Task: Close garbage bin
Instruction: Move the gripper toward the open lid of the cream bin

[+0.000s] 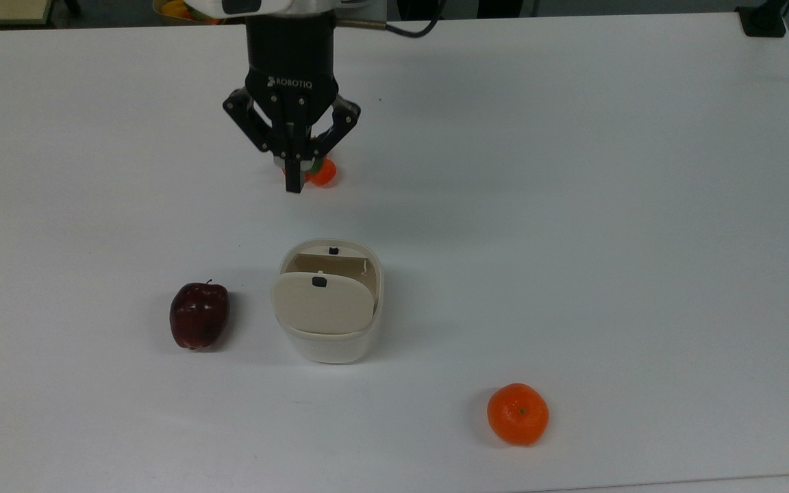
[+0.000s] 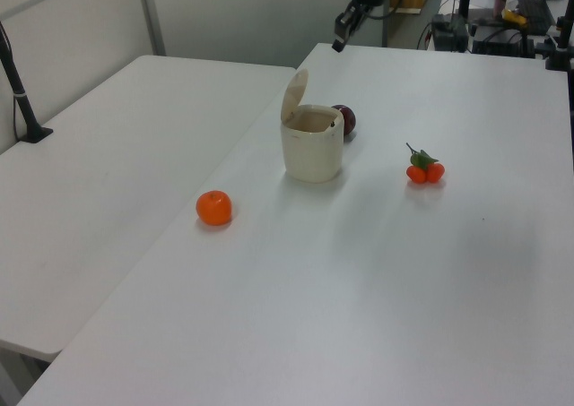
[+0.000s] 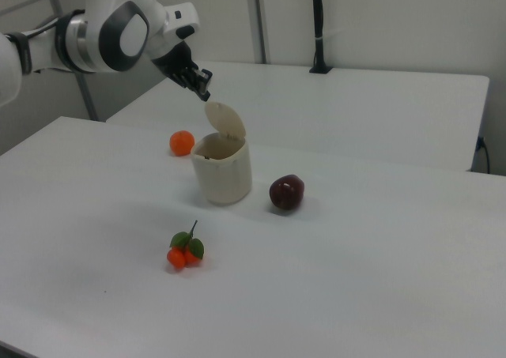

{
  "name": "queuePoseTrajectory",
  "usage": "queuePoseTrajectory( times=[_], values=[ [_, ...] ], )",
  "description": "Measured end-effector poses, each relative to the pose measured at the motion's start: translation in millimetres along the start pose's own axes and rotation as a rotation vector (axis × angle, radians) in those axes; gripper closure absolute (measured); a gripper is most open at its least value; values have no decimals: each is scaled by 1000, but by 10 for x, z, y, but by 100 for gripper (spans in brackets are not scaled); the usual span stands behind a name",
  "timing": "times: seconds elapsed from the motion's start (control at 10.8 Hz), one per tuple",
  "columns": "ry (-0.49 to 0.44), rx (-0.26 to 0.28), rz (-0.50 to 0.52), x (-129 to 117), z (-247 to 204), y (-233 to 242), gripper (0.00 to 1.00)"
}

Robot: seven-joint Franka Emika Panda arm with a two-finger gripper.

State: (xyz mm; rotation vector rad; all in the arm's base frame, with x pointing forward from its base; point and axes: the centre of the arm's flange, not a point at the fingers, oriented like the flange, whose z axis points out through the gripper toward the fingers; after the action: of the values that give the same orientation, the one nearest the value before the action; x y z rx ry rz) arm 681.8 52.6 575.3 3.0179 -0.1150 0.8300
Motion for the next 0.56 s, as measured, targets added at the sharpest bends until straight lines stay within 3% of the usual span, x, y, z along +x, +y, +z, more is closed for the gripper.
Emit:
queuePoseTrajectory(
  times=[0.56],
  values=[
    [210, 42, 9, 122, 518, -68, 99]
  ],
)
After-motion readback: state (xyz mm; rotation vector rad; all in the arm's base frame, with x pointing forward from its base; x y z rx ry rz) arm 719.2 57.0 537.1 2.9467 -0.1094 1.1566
